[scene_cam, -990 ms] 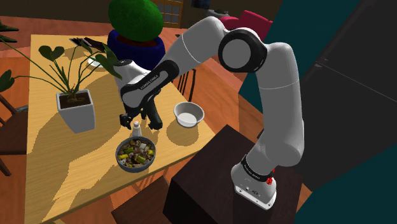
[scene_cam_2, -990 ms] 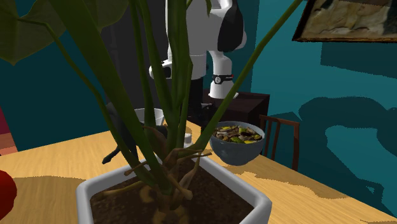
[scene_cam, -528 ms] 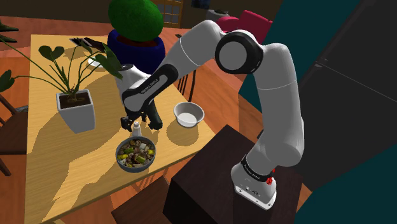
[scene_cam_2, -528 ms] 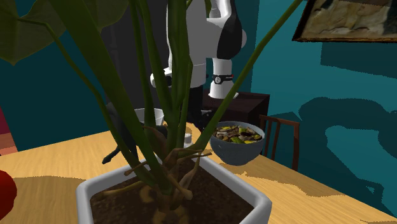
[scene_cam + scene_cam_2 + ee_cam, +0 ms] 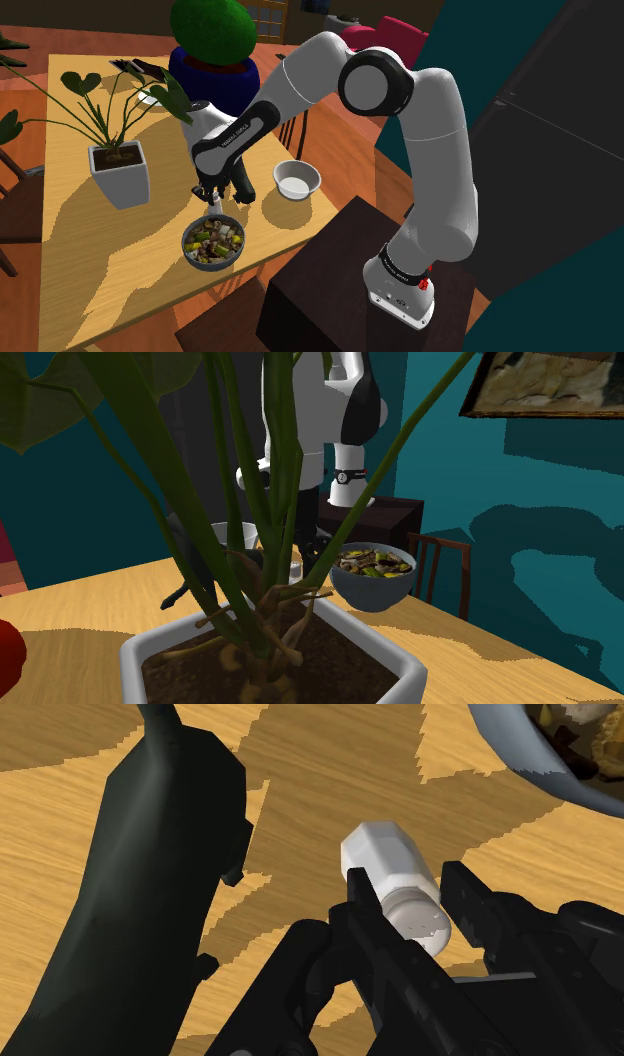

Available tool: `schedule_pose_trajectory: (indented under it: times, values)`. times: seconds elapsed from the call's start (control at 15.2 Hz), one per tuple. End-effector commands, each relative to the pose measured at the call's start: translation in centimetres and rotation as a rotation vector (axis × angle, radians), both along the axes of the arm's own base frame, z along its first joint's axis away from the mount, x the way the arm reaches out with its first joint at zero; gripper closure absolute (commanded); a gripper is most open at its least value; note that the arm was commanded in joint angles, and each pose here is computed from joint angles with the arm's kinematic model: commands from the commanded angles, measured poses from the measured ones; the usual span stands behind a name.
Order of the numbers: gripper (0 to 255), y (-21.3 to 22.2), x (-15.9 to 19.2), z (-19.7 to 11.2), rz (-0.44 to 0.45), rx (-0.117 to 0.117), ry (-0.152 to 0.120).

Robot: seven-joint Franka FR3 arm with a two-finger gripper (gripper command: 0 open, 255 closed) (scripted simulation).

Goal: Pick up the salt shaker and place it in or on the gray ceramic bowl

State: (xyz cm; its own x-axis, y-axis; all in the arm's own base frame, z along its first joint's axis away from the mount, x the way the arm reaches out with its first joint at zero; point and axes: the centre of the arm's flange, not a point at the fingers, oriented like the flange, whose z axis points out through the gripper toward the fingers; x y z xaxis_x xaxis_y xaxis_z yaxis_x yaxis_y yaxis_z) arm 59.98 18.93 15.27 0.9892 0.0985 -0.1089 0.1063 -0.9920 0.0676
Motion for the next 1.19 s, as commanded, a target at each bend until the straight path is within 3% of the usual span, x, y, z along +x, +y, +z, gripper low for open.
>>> schedule_pose_trajectory:
  times: [0.0, 0.26, 1.12]
  values:
    - [255, 0.0, 0.0, 0.0, 0.0, 0.0, 0.0]
    - [255, 0.0, 0.0, 0.0, 0.0, 0.0, 0.0]
    - [255, 0.0, 0.0, 6.8, 0.0, 0.0, 0.0]
